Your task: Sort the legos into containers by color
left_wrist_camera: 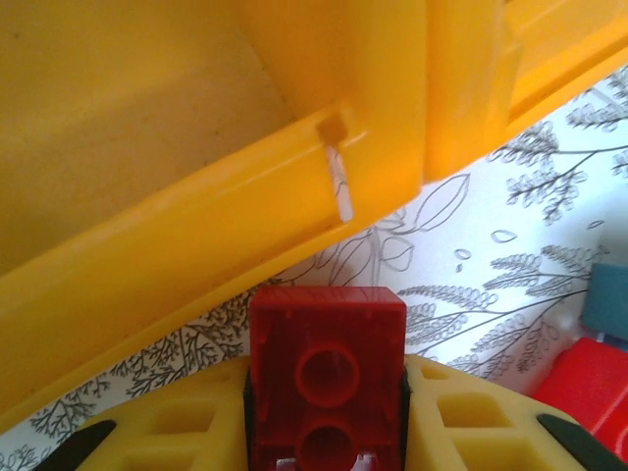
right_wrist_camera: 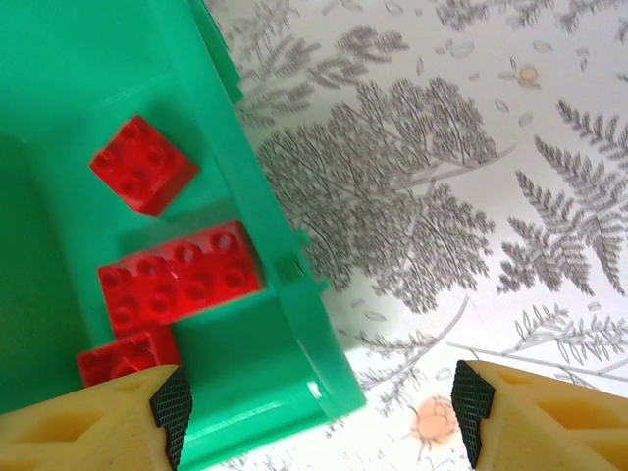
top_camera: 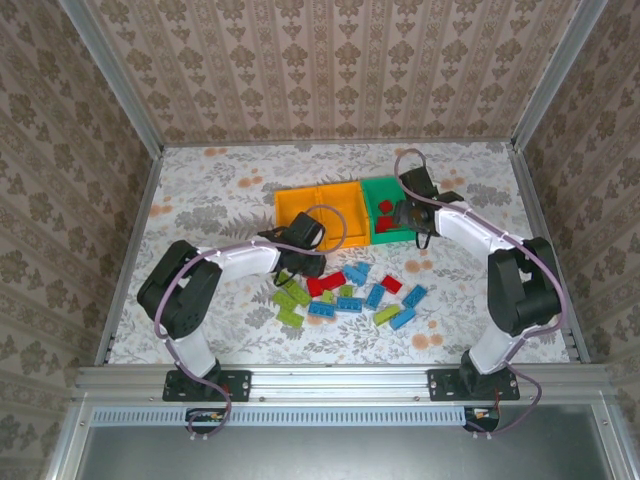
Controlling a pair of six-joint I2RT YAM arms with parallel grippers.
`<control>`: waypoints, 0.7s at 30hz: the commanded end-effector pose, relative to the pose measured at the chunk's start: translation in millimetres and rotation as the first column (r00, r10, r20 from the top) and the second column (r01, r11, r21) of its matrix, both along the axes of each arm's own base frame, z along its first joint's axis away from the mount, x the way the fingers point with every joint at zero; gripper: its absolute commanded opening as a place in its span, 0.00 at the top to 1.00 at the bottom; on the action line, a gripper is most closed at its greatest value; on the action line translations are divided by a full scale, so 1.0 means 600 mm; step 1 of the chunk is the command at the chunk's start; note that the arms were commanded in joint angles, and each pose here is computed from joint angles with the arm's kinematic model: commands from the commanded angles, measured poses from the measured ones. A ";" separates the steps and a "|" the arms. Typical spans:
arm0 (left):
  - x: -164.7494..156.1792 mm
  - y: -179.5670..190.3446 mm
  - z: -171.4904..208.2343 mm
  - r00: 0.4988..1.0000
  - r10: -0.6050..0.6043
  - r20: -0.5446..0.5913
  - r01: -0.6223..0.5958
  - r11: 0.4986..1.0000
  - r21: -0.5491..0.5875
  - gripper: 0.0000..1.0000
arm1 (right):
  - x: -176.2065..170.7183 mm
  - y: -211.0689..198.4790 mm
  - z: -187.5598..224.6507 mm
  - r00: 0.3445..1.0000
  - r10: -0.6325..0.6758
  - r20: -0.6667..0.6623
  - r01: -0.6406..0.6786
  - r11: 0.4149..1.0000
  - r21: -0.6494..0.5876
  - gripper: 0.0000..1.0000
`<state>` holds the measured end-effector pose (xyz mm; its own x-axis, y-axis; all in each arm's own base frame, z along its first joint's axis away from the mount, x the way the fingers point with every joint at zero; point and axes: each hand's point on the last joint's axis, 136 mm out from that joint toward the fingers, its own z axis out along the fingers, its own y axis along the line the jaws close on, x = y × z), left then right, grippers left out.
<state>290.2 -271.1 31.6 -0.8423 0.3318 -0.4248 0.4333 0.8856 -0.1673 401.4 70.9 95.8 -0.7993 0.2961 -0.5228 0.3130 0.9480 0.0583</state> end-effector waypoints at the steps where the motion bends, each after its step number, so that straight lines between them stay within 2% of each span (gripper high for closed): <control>1: 0.025 -0.032 0.070 0.997 -0.015 0.070 0.023 0.994 -0.111 0.72 | -0.042 -0.012 -0.007 0.999 -0.011 -0.030 0.011 1.000 -0.003 0.26; 9: 0.083 -0.113 0.193 0.974 -0.078 0.212 0.134 0.954 -0.266 0.71 | -0.116 0.017 -0.020 0.998 -0.037 -0.045 0.044 0.983 0.176 0.27; 13: 0.114 -0.177 0.235 0.959 -0.139 0.248 0.222 0.912 -0.346 0.71 | -0.143 0.031 -0.026 0.999 0.004 -0.049 0.005 0.984 0.179 0.27; 16: 0.132 -0.225 0.255 0.950 -0.188 0.248 0.278 0.872 -0.403 0.71 | -0.157 0.040 -0.027 0.995 0.086 -0.041 -0.078 0.983 0.166 0.27; 21: 0.155 -0.279 0.257 0.955 -0.214 0.207 0.290 0.824 -0.487 0.70 | -0.186 0.029 -0.043 0.989 0.125 -0.083 -0.114 0.986 0.122 0.27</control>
